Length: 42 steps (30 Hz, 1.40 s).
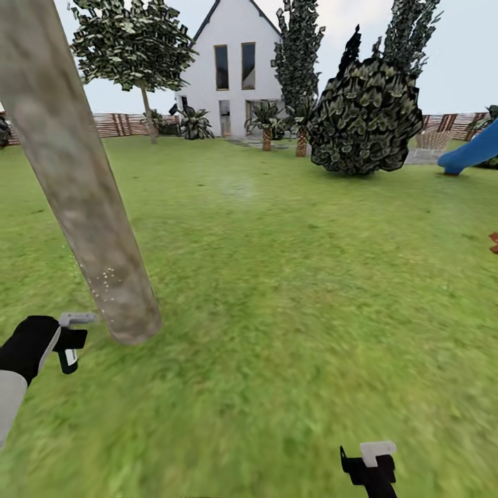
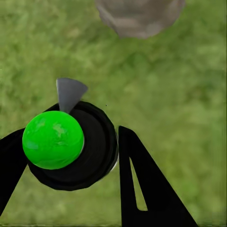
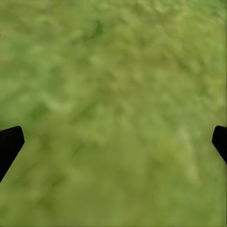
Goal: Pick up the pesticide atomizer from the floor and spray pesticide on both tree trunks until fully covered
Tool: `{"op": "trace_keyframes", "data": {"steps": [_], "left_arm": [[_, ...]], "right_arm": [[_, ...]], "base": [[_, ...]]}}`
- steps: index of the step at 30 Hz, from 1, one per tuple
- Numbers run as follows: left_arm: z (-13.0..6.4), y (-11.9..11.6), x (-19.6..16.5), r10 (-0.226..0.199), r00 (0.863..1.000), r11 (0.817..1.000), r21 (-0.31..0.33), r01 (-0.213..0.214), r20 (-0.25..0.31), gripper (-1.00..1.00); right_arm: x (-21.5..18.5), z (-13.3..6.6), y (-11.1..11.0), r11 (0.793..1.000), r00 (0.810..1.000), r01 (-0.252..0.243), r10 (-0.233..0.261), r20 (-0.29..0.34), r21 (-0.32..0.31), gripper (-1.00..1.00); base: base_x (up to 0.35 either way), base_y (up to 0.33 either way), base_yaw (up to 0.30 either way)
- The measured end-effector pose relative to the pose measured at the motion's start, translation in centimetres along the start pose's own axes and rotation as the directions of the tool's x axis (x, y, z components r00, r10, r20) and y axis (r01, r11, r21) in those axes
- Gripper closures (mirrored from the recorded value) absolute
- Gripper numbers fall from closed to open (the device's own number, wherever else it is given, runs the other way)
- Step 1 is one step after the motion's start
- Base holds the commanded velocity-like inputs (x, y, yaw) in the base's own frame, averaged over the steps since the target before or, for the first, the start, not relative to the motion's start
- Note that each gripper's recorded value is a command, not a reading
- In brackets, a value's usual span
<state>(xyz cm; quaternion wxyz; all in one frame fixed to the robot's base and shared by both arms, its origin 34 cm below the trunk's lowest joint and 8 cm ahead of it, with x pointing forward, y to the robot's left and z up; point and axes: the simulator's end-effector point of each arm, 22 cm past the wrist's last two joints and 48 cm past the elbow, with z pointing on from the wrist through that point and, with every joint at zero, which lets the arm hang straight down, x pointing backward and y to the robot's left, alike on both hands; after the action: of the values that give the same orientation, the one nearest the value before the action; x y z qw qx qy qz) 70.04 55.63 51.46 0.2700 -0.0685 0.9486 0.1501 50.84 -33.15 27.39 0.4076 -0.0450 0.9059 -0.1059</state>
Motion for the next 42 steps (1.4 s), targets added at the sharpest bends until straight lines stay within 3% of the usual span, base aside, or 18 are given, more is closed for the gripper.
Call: {"op": "trace_keyframes", "data": {"steps": [6,11,16,20,22,25,28,29,34,38,39,40,42], "left_arm": [[0.8,-0.2,2.8,0.014,0.999,1.000,-0.002,-0.014,-0.040,1.00],[1.1,-3.0,3.2,0.024,0.999,0.999,0.033,-0.022,-0.046,1.00],[1.5,-0.9,5.0,0.005,0.998,1.000,0.007,-0.004,-0.068,1.00],[1.9,0.2,7.5,-0.049,0.994,0.999,0.004,0.050,-0.094,1.00],[2.0,0.1,7.1,-0.058,0.996,0.998,0.010,0.059,-0.066,1.00],[2.4,-0.5,5.3,-0.050,0.998,0.999,-0.010,0.051,0.032,1.00],[3.3,-4.3,6.6,-0.050,0.999,0.998,0.029,0.050,0.015,1.00],[3.5,-5.1,6.5,-0.044,0.999,0.998,0.038,0.043,0.032,1.00],[4.2,-5.1,8.1,-0.041,0.999,0.999,0.012,0.041,0.013,1.00],[3.9,-2.6,7.5,-0.171,0.984,0.985,-0.009,0.172,0.038,1.00],[3.9,-2.0,7.6,-0.182,0.983,0.983,-0.030,0.183,0.037,1.00],[4.0,-1.0,8.6,-0.190,0.982,0.977,-0.090,0.191,0.023,1.00],[4.1,-1.1,8.7,-0.193,0.981,0.975,-0.108,0.196,0.030,1.00]], "right_arm": [[0.0,0.0,-0.2,1.000,1.000,0.000,0.000,0.000,0.003,-1.00],[0.0,0.0,-0.3,1.000,1.000,0.001,-0.001,0.000,0.004,-1.00],[0.0,0.0,-0.3,1.000,1.000,0.001,-0.001,0.000,0.004,-1.00],[0.0,0.0,-0.2,1.000,1.000,0.001,-0.001,0.000,0.002,-1.00],[0.0,0.0,-0.1,1.000,1.000,0.000,0.000,0.000,0.001,-1.00],[0.0,0.0,-0.1,1.000,1.000,0.000,0.000,0.000,0.001,-1.00],[0.0,0.0,-0.1,1.000,1.000,0.000,0.000,0.000,0.001,-1.00],[0.0,0.0,0.0,1.000,1.000,0.000,0.000,0.000,0.001,-1.00],[0.0,0.0,0.0,1.000,1.000,0.000,0.000,0.000,0.001,-1.00],[0.0,0.0,0.0,1.000,1.000,0.000,0.000,0.000,0.000,-1.00],[0.0,0.0,0.0,1.000,1.000,0.000,0.000,0.000,0.001,-1.00],[0.0,0.0,0.0,1.000,1.000,-0.001,0.001,0.000,0.001,-1.00],[0.0,0.0,0.0,1.000,1.000,0.000,0.000,0.000,0.001,-1.00]], "base": [[0.083,-0.265,0.042],[0.167,-0.245,0.000],[0.230,-0.193,0.000],[0.241,-0.179,0.102],[0.241,-0.178,0.251],[0.241,-0.177,0.272],[0.241,-0.176,0.276],[0.242,-0.176,0.276],[0.230,-0.182,0.233],[0.032,-0.240,0.020],[-0.011,-0.054,0.029],[-0.004,-0.018,0.185],[-0.001,-0.007,0.241]]}}
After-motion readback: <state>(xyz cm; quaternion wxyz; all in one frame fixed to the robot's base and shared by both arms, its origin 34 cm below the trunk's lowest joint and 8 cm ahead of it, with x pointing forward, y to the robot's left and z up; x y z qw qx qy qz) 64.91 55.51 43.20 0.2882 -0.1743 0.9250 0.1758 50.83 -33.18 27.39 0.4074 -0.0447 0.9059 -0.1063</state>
